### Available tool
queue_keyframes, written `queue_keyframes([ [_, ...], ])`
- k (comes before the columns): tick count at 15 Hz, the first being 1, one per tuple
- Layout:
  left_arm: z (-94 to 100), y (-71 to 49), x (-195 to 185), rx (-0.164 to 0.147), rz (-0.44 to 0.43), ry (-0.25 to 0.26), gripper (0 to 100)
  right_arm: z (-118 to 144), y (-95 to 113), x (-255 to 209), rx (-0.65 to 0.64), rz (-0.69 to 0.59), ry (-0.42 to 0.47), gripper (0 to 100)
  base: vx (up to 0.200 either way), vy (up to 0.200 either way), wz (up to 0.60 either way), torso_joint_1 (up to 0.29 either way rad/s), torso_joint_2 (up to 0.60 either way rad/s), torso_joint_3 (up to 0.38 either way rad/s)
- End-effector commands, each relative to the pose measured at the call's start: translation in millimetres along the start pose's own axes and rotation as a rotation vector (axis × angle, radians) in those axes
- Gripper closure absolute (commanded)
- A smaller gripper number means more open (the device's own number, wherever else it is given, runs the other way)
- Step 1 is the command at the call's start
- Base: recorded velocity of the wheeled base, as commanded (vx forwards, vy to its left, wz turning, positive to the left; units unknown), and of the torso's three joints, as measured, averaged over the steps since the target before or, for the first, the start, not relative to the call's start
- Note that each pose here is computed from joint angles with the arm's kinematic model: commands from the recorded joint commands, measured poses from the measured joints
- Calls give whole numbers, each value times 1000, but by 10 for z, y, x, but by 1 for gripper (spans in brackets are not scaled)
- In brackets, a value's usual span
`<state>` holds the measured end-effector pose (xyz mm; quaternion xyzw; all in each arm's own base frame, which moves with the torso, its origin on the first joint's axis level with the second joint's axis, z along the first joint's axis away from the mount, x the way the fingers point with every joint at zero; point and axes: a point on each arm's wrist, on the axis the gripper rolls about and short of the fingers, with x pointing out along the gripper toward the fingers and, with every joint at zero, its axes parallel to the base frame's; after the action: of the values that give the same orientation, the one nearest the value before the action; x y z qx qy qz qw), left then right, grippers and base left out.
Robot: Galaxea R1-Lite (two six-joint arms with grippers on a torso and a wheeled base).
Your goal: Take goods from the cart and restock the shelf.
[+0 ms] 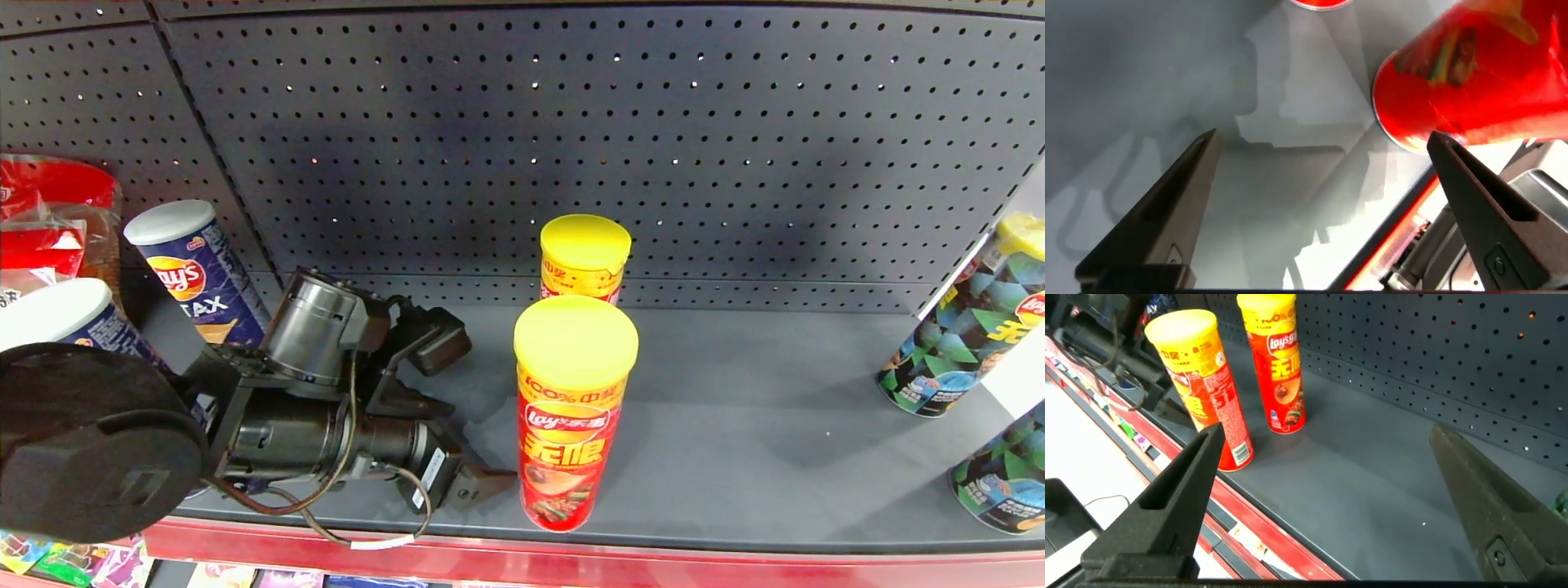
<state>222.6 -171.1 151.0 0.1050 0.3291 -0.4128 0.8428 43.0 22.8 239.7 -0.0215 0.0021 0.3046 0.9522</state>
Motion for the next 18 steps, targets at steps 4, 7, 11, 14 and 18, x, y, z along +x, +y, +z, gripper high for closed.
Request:
queue_keyframes([
  [4,-411,-96,-885,-27,115,-133,0,-157,-1,15,10,-9,50,0,0,0,0,0,0,0],
  [7,-734,-258,-1513,-86,230,-263,0,-352,11,-38,16,-29,87,0,0,0,0,0,0,0],
  [11,-1219,-518,-2052,-132,307,-299,0,-443,58,-234,24,-74,126,0,0,0,0,0,0,0],
  [14,-1496,-621,-2238,-155,390,-332,0,-536,120,-428,18,-88,142,0,0,0,0,0,0,0],
  [18,-1762,-788,-2361,-301,662,-338,0,-462,108,-539,2,-312,119,0,0,0,0,0,0,0],
])
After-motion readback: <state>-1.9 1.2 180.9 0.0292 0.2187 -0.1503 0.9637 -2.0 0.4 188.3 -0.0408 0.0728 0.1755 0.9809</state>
